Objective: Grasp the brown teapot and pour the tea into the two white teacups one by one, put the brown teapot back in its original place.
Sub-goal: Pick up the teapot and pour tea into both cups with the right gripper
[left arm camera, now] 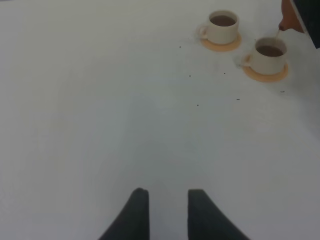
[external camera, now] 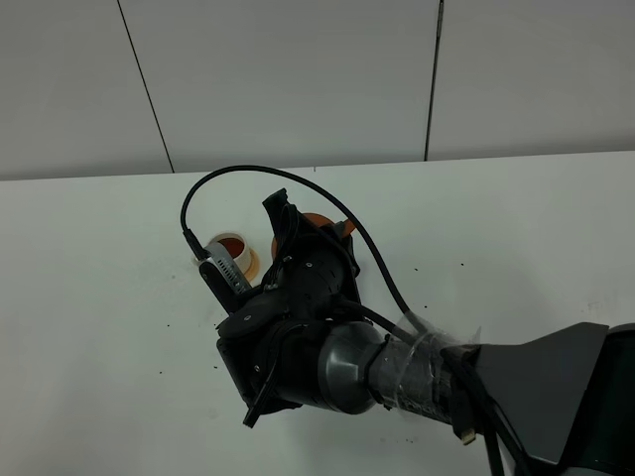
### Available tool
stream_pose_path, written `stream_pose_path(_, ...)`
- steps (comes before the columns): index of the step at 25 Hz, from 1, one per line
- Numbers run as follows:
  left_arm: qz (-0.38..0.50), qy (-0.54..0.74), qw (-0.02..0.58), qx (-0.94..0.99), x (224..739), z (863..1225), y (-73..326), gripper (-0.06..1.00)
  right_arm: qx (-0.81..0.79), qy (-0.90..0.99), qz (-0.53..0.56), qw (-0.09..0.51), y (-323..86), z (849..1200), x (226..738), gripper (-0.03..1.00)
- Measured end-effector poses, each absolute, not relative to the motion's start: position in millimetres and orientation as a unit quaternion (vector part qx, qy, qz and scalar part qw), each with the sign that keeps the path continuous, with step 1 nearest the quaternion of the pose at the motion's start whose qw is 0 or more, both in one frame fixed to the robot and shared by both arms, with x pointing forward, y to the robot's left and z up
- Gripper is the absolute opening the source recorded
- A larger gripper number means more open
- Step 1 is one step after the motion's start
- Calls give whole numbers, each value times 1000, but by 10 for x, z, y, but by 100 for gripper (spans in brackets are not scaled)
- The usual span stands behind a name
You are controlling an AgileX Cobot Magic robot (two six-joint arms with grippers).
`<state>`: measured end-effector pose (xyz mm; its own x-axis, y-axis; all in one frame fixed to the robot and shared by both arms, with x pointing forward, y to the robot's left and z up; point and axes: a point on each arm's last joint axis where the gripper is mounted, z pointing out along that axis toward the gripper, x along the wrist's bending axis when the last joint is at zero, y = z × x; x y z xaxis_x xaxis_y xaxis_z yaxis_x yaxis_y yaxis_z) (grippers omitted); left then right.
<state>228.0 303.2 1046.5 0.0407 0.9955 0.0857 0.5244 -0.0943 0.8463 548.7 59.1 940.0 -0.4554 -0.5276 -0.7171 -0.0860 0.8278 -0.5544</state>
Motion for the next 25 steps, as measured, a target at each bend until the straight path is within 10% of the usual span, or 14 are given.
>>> stream_pose_path(25, 363, 590, 324, 644, 2280, 10465, 3032, 26, -185, 822, -223, 490, 595, 9402, 5488, 9)
